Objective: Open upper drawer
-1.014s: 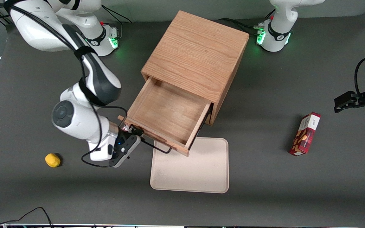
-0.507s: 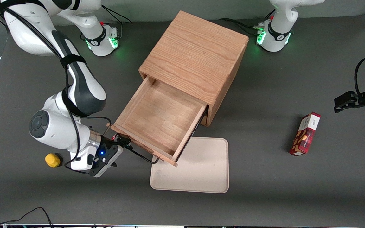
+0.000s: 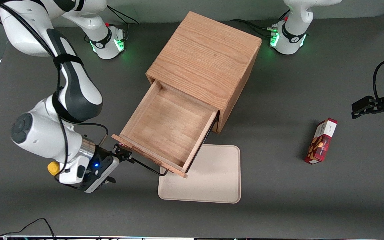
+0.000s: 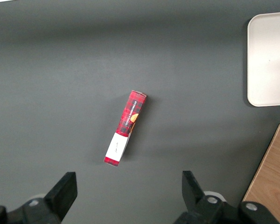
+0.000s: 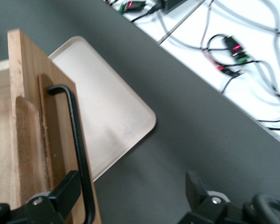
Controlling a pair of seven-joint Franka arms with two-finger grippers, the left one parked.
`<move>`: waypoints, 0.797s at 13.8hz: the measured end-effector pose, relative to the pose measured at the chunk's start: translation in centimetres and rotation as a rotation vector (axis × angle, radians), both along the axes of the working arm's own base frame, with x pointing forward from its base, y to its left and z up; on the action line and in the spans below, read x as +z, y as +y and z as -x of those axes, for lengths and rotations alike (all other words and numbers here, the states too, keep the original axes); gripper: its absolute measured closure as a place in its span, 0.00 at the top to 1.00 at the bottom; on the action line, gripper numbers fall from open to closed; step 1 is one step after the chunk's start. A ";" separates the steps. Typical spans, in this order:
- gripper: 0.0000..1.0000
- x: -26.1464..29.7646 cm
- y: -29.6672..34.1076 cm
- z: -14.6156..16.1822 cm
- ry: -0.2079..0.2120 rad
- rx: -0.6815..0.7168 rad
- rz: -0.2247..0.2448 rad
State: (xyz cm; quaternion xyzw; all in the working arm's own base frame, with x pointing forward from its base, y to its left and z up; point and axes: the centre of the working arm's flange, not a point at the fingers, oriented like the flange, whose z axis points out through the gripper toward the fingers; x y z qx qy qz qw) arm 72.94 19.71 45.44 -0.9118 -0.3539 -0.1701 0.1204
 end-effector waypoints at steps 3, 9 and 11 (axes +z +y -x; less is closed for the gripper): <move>1.00 4.9 -4.1 0.1 -0.068 -0.061 0.029; 1.00 10.2 -15.3 7.4 0.153 -0.399 0.030; 1.00 11.6 -17.7 11.8 0.291 -0.599 0.035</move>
